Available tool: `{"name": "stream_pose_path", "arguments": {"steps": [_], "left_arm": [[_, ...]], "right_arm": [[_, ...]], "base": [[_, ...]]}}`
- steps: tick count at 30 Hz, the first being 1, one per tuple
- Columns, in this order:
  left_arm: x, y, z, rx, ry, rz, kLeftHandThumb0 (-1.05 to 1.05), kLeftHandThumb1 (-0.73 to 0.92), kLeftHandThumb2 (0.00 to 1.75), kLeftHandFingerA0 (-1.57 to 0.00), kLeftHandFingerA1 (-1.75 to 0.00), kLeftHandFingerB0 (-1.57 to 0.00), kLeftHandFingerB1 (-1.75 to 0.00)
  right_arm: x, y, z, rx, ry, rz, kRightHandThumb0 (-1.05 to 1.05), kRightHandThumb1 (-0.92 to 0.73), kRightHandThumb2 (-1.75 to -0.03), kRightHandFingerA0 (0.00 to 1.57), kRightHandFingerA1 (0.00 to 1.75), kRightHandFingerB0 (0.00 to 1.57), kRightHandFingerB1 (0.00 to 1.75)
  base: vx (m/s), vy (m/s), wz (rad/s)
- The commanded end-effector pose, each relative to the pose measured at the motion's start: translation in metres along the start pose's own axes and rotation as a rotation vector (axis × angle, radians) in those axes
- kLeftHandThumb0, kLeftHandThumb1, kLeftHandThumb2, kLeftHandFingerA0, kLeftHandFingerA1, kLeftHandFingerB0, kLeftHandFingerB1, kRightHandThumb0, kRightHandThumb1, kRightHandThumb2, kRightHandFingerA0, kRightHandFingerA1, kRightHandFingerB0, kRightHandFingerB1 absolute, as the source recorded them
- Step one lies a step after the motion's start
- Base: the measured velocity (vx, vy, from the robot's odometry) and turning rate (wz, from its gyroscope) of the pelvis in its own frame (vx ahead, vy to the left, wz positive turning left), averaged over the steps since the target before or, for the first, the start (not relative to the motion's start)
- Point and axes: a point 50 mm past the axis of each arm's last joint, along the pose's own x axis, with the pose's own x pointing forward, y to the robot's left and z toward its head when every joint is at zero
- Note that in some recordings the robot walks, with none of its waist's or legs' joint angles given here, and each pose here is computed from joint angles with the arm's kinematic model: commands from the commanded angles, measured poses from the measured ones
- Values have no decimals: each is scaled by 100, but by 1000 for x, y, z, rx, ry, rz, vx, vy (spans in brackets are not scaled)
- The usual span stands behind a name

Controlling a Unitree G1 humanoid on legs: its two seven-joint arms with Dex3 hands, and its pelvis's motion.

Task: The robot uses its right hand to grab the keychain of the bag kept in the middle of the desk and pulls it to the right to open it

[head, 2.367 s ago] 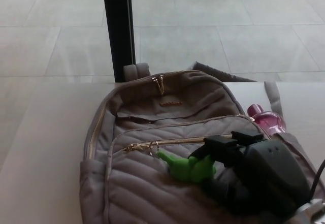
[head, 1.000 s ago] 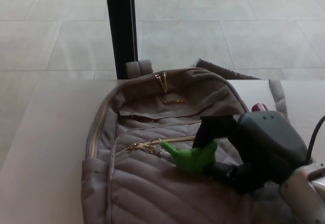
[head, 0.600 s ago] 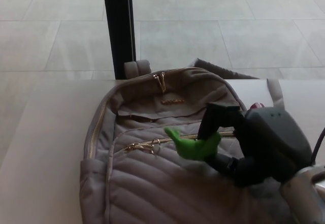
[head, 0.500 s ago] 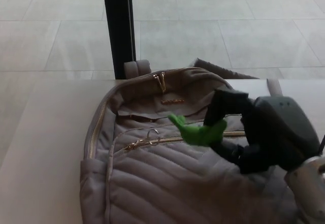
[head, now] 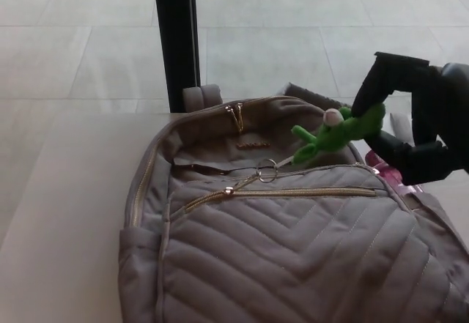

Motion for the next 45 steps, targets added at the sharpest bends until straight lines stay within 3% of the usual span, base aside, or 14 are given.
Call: {"name": "stream_pose_path", "arguments": {"steps": [1,14,18,22,26,27,29,31,33,34,38,39,44,45], "left_arm": [[-3,8,-3,41,-8,19,-81,87,66,-74,-61,-67,-46],[-2,6,-6,36,31,11,-81,89,67,-73,-58,-66,-44],[-3,5,-8,29,41,10,-80,88,67,-77,-58,-66,-45],[-4,4,-10,31,35,11,-80,89,67,-76,-59,-67,-46],[-3,3,-10,26,52,10,-78,89,66,-77,-55,-67,-45],[-4,2,-12,15,60,9,-77,88,66,-78,-57,-66,-45],[-4,2,-12,10,56,9,-79,88,66,-78,-58,-68,-47],[-5,1,-13,7,49,9,-79,88,66,-76,-55,-67,-46],[-5,2,-12,14,40,9,-76,68,106,-70,-65,-63,-60],[-5,2,-12,20,37,8,-79,88,67,-75,-56,-67,-46],[-5,2,-12,10,42,8,-77,88,66,-76,-58,-67,-46],[-5,2,-13,10,43,9,-79,88,66,-76,-58,-67,-46],[-5,1,-14,6,52,6,-80,88,67,-76,-57,-68,-46],[-5,1,-13,8,48,6,-80,88,67,-77,-58,-68,-46]], "right_arm": [[-5,-8,-12,-35,-13,27,-21,-37,-133,97,175,83,157],[-48,-5,-70,-192,134,159,-26,-46,-116,122,141,99,126],[-51,-18,-92,-236,204,137,-20,-52,-110,92,175,68,164],[-53,-36,-111,-327,262,106,-21,-47,-107,121,137,97,120],[-54,-51,-129,-347,306,48,-20,-51,-103,90,175,75,149],[-54,-53,-130,-357,305,41,-24,-46,-106,121,136,98,119],[-54,-54,-131,-358,305,38,-17,-52,-101,91,175,73,152],[-53,-62,-135,-399,316,10,-22,-46,-107,122,138,97,120],[-54,-70,-140,-406,335,-17,-22,-46,-105,122,137,99,121],[-54,-71,-141,-403,340,-19,-24,-48,-103,120,136,97,121],[-62,-80,-150,-407,370,-42,-18,-58,-87,91,175,77,147],[-65,-80,-152,-388,398,-38,-23,-49,-103,119,135,96,119],[-75,-75,-149,-313,392,-4,-14,-59,-82,91,161,78,93],[-76,-74,-148,-309,407,52,-27,-66,-60,93,128,60,54]], "base": [[0,0,0],[0,0,0],[0,0,0],[0,0,0],[0,0,0],[0,0,0],[0,0,0],[0,0,0],[0,0,0],[0,0,0],[0,0,0],[0,0,0],[0,0,0],[0,0,0]]}}
